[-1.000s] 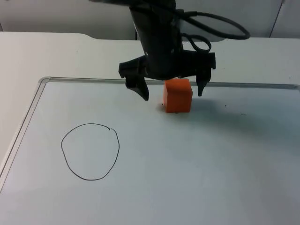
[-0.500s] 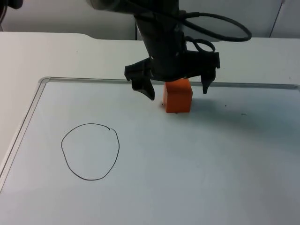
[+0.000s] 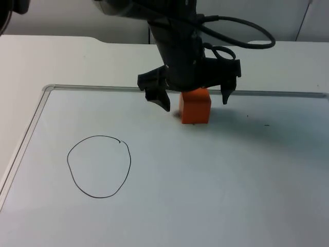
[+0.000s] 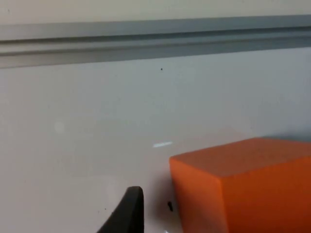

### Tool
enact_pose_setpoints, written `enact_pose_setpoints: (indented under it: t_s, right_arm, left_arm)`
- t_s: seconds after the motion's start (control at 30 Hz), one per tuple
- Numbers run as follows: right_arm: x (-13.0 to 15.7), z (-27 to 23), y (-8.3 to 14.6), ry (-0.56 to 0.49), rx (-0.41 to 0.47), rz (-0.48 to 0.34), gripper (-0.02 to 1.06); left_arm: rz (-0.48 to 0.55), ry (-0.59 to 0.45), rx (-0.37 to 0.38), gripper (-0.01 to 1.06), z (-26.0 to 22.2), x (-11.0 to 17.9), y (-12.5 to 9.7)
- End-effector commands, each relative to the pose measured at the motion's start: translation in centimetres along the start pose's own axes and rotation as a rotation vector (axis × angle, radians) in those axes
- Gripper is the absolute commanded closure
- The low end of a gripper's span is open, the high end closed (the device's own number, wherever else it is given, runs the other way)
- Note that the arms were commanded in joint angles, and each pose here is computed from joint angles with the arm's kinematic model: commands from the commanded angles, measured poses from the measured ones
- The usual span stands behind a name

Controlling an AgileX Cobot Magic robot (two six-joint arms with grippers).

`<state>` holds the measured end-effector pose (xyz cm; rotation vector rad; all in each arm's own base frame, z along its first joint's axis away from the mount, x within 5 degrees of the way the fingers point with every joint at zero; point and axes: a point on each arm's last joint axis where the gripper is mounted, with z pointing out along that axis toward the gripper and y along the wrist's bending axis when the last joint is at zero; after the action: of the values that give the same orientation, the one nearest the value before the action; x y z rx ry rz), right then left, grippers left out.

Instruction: Pick up one cube with the left hand and another cube with the right hand. First place the cube in the right hand at the target position, then stack the cube in the left hand on top.

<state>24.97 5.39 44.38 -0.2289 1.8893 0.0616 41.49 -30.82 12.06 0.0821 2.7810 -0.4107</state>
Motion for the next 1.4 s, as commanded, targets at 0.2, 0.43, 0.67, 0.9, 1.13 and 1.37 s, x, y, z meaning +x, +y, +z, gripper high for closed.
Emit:
enact_pose_setpoints:
  t_s: [0.2, 0.43, 0.67, 0.9, 1.13, 1.37]
  right_arm:
    - [-0.59, -0.49, 0.06, -0.04, -0.005, -0.006, 1.05]
    - [-0.6, -0.49, 0.06, -0.042, -0.005, -0.006, 1.05]
    - [-0.61, -0.49, 0.06, -0.042, -0.005, -0.006, 1.05]
    - [-0.66, -0.5, 0.07, -0.048, -0.005, -0.006, 1.05]
    - [-0.7, -0.5, 0.07, -0.053, -0.005, -0.006, 1.05]
    - [-0.72, -0.5, 0.06, -0.055, -0.004, -0.008, 1.05]
  left_arm:
    - [0.003, -0.01, 0.011, 0.35, 0.06, 0.01, -0.39]
    - [0.003, -0.012, 0.012, 0.36, 0.06, -0.01, -0.4]
    - [0.003, -0.012, 0.012, 0.38, 0.06, -0.01, -0.4]
    - [0.011, -0.022, 0.018, 0.66, 0.06, -0.1, -0.46]
    - [-0.008, -0.029, 0.027, 0.7, 0.05, -0.16, -0.53]
    - [0.01, -0.009, 0.029, 0.88, -0.49, -0.09, -0.66]
